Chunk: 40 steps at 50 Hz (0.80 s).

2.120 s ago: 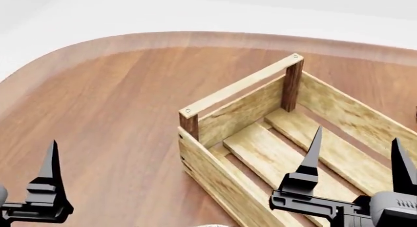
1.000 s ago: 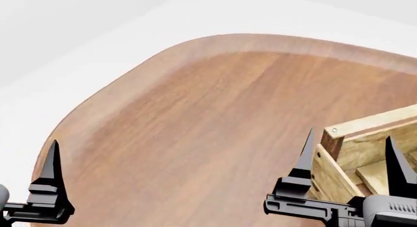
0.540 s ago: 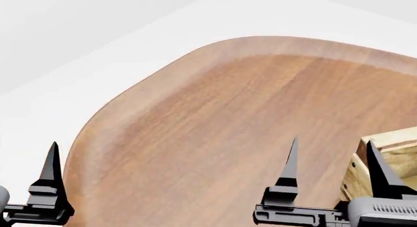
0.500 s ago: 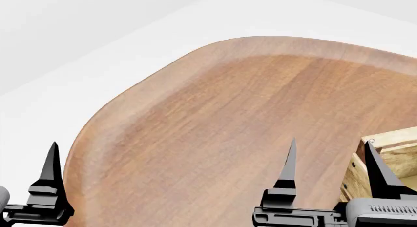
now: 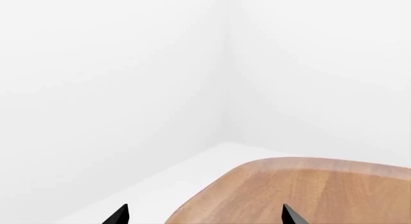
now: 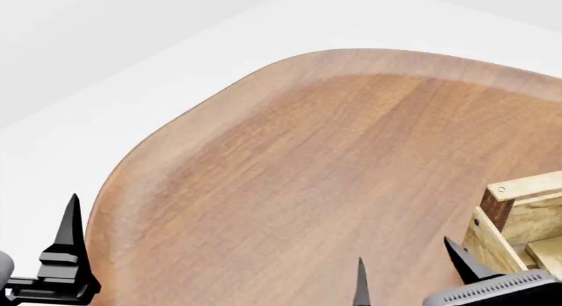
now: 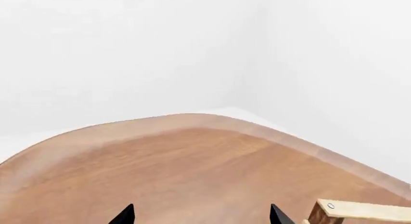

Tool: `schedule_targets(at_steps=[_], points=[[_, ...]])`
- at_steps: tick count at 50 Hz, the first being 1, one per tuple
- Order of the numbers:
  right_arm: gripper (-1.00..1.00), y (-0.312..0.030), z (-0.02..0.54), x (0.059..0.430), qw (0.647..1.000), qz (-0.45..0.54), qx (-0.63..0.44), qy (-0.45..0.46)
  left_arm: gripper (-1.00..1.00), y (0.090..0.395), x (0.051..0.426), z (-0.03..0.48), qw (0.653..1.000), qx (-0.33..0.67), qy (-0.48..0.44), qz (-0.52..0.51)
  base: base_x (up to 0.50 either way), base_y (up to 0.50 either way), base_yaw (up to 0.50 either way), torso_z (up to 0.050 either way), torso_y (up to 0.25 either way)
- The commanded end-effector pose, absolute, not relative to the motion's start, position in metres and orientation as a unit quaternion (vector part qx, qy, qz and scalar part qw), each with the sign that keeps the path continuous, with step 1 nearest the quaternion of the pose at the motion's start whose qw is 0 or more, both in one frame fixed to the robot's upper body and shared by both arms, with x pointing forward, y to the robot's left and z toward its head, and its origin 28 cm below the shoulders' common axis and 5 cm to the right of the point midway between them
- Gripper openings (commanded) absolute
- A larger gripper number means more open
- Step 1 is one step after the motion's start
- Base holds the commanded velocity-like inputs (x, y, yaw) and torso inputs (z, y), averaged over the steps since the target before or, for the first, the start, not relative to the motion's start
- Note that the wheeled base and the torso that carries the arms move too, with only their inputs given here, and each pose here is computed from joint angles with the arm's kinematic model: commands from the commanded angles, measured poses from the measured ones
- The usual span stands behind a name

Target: Pick up the salad dressing and put it in the tray.

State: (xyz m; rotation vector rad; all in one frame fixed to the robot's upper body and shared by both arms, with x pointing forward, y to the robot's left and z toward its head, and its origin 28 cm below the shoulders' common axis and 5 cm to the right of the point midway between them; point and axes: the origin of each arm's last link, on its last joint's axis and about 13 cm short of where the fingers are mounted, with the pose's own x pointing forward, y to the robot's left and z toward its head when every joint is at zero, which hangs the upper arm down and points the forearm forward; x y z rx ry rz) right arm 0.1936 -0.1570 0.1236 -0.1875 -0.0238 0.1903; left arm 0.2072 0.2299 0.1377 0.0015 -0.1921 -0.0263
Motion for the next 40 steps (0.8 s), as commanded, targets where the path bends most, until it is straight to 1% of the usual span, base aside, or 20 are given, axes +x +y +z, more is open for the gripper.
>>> schedule_targets(at_steps=[1, 11, 22, 32, 40], points=[[1.0, -0.167, 0.114, 0.186, 0.975, 0.151, -0.149, 0.058, 1.0, 0.229, 0.207, 0.137, 0.995, 0.002, -0.094, -0.014, 0.0, 0.0, 0.0, 0.0, 0.0], [1.0, -0.172, 0.108, 0.175, 0.963, 0.187, -0.172, 0.09, 1.0, 0.229, 0.207, 0.137, 0.996, 0.003, -0.093, -0.016, 0.0, 0.0, 0.0, 0.0, 0.0], [1.0, -0.173, 0.106, 0.168, 0.954, 0.21, -0.19, 0.1, 1.0, 0.228, 0.208, 0.137, 0.996, 0.005, -0.093, -0.017, 0.0, 0.0, 0.0, 0.0, 0.0], [1.0, -0.172, 0.104, 0.158, 0.941, 0.251, -0.199, 0.108, 1.0, 0.228, 0.208, 0.137, 0.995, 0.006, -0.093, -0.018, 0.0, 0.0, 0.0, 0.0, 0.0], [1.0, -0.169, 0.104, 0.149, 0.929, 0.303, -0.183, 0.11, 1.0, 0.228, 0.208, 0.137, 0.996, 0.007, -0.092, -0.019, 0.0, 0.0, 0.0, 0.0, 0.0]])
